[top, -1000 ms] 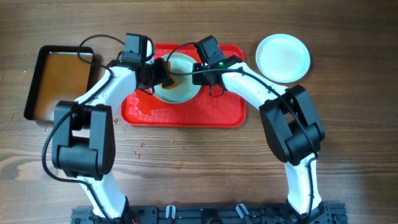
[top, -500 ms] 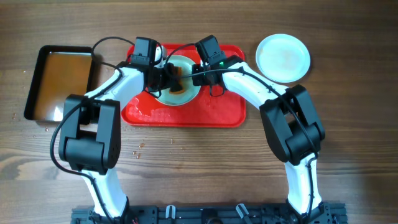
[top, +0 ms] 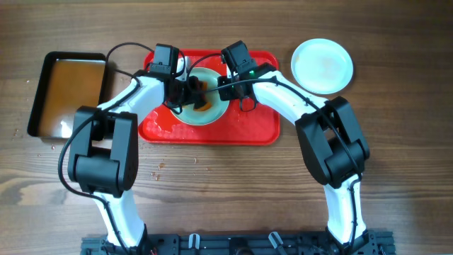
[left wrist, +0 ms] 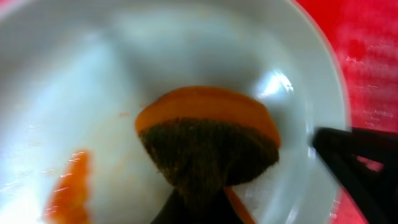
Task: Clean dirty plates on tray and stack at the side
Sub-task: 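Scrub the last plate with the sponge while the right gripper holds it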
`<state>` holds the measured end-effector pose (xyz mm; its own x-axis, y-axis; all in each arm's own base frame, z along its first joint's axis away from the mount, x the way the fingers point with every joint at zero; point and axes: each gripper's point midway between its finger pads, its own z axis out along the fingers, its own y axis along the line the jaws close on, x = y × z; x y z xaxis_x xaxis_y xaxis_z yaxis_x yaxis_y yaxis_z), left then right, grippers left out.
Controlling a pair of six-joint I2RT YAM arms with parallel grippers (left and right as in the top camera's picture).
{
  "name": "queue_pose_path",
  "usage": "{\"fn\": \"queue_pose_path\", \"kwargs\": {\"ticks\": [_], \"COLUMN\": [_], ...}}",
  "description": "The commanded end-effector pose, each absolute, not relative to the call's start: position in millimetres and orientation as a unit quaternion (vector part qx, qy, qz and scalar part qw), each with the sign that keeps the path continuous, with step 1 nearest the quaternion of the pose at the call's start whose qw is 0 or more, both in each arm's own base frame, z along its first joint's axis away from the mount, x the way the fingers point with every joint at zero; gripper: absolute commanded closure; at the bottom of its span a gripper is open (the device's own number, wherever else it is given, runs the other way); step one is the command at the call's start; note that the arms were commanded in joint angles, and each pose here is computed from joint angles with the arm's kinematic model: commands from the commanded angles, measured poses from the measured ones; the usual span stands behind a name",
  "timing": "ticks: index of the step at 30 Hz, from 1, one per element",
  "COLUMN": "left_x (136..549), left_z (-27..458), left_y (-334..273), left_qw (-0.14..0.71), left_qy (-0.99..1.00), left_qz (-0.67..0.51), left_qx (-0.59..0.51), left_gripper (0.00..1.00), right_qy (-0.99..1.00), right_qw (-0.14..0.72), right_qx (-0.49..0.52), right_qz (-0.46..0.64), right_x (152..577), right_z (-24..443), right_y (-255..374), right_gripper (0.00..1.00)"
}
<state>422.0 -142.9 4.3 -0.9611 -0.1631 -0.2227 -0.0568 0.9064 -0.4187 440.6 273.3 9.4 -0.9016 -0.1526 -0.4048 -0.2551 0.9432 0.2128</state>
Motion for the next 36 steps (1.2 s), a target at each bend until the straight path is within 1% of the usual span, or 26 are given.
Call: {"fn": "queue_pose_path", "kwargs": {"ticks": [1,3,6,8,10,13,16,18,21,23,26,29,32,36], "left_x": [415.0,416.3,422.8,429.3,435.8,451.2,457.6,458.2,445.7,432.2,415.6,398.4,391.5,392.9], "left_z": [-25.0,-23.8,-14.8,1.6,20.2,67.8,97.8,107.0,90.8,78.2,53.9,22.1,8.1,-1.2], "left_y": [-82.6,-60.4,-38.5,-20.5,-10.6,-13.7,-24.0,-43.1,-94.8,-121.1,-137.3,-137.2,-132.2,-94.3], "left_qw": [0.129,0.141,0.158,0.18,0.203,0.261,0.299,0.306,0.259,0.216,0.157,0.106,0.087,0.102], "left_qy": [0.988,0.986,0.981,0.97,0.96,0.948,0.943,0.947,0.963,0.964,0.965,0.973,0.978,0.989], "left_qz": [-0.033,0.031,0.103,0.156,0.186,0.169,0.13,0.072,-0.07,-0.151,-0.202,-0.198,-0.181,-0.072], "left_qx": [-0.079,-0.084,-0.032,-0.042,-0.051,-0.07,-0.073,-0.06,-0.016,-0.026,-0.052,-0.059,-0.057,-0.074], "left_gripper": [0.96,0.96,0.96,0.96,0.96,0.96,0.96,0.96,0.96,0.96,0.96,0.96,0.96,0.96], "right_qy": [0.968,0.969,0.97,0.97,0.971,0.971,0.971,0.971,0.971,0.971,0.971,0.971,0.971,0.971], "right_qw": [0.184,0.183,0.177,0.175,0.175,0.175,0.174,0.174,0.175,0.174,0.174,0.174,0.174,0.173], "right_qx": [-0.116,-0.115,-0.115,-0.115,-0.115,-0.115,-0.115,-0.115,-0.115,-0.115,-0.115,-0.115,-0.115,-0.115], "right_qz": [0.124,0.123,0.121,0.12,0.12,0.12,0.119,0.119,0.12,0.12,0.12,0.12,0.119,0.119], "right_x": [437.3,436.8,434.4,433.5,433.3,433.3,433.1,433.2,433.3,433.3,433.3,433.3,433.0,432.6], "right_z": [-0.5,-0.8,-2.1,-2.6,-2.6,-2.6,-2.7,-2.7,-2.7,-2.7,-2.7,-2.7,-2.8,-3.0], "right_y": [269.7,269.4,268.0,267.5,267.4,267.4,267.3,267.4,267.4,267.4,267.4,267.4,267.3,267.0], "right_gripper": [0.96,0.96,0.96,0.96,0.96,0.96,0.96,0.96,0.96,0.96,0.96,0.96,0.96,0.96]}}
